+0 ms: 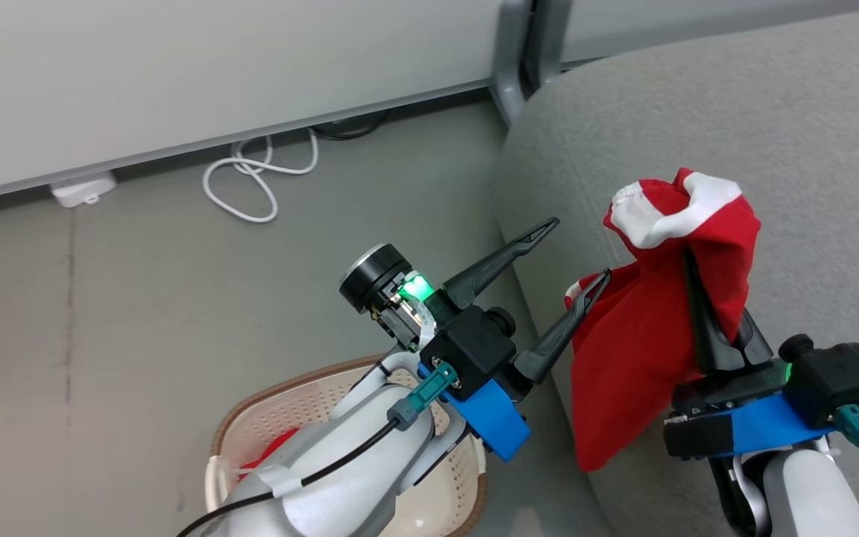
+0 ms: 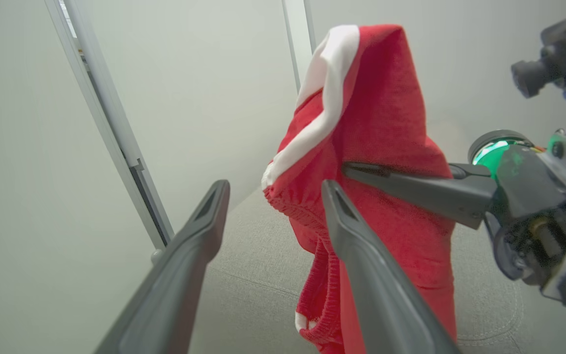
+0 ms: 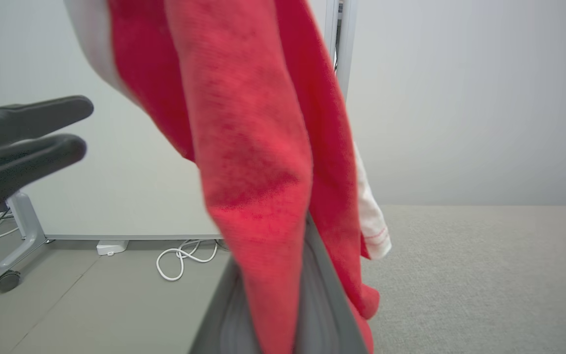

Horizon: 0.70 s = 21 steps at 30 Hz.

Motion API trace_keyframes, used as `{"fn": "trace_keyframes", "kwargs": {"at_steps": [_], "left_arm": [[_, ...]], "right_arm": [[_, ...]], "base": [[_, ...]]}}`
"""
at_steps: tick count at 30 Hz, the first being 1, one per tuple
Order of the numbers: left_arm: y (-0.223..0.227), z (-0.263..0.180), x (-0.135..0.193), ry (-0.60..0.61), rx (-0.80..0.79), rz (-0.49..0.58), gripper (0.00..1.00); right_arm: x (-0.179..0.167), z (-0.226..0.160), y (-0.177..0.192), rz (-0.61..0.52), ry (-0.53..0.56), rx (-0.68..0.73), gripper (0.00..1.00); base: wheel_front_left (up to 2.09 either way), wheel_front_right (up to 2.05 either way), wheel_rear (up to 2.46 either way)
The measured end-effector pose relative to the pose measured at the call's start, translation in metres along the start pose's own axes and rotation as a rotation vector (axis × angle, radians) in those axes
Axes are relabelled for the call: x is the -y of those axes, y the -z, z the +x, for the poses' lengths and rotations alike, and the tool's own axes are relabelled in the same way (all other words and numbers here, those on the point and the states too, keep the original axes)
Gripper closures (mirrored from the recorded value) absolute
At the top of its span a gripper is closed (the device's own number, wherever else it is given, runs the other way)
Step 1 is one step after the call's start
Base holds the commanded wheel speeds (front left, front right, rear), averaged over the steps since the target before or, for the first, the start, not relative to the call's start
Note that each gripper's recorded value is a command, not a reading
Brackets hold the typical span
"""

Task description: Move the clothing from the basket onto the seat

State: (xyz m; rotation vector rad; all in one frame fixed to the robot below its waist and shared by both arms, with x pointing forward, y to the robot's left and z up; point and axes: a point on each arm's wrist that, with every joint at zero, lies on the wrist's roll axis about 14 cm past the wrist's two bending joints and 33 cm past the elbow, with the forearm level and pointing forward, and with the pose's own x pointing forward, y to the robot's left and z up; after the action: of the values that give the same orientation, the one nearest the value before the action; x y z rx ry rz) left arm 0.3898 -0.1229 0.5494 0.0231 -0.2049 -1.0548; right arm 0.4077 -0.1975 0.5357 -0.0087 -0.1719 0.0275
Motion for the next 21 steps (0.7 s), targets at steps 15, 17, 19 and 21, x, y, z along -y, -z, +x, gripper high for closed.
{"fn": "trace_keyframes", "kwargs": {"at_steps": [15, 17, 19, 21], "left_arm": [[0.031, 0.024, 0.037, 0.152, -0.025, -0.068, 0.0], [0.033, 0.024, 0.037, 0.156, -0.027, -0.07, 0.0], [0.035, 0.024, 0.037, 0.157, -0.031, -0.072, 0.0], [0.037, 0.024, 0.035, 0.155, -0.034, -0.071, 0.0]], "right_arm": [[0.063, -0.035, 0.004, -0.052, 0.191, -0.044, 1.0], [0.066, -0.036, 0.004, -0.05, 0.202, -0.045, 1.0], [0.068, -0.037, 0.005, -0.048, 0.21, -0.046, 1.0], [0.07, -0.037, 0.005, -0.036, 0.218, -0.045, 1.0]], "base": [[0.0, 0.0, 0.0], [0.0, 0.0, 0.0], [0.0, 0.0, 0.0], [0.0, 0.0, 0.0]]}}
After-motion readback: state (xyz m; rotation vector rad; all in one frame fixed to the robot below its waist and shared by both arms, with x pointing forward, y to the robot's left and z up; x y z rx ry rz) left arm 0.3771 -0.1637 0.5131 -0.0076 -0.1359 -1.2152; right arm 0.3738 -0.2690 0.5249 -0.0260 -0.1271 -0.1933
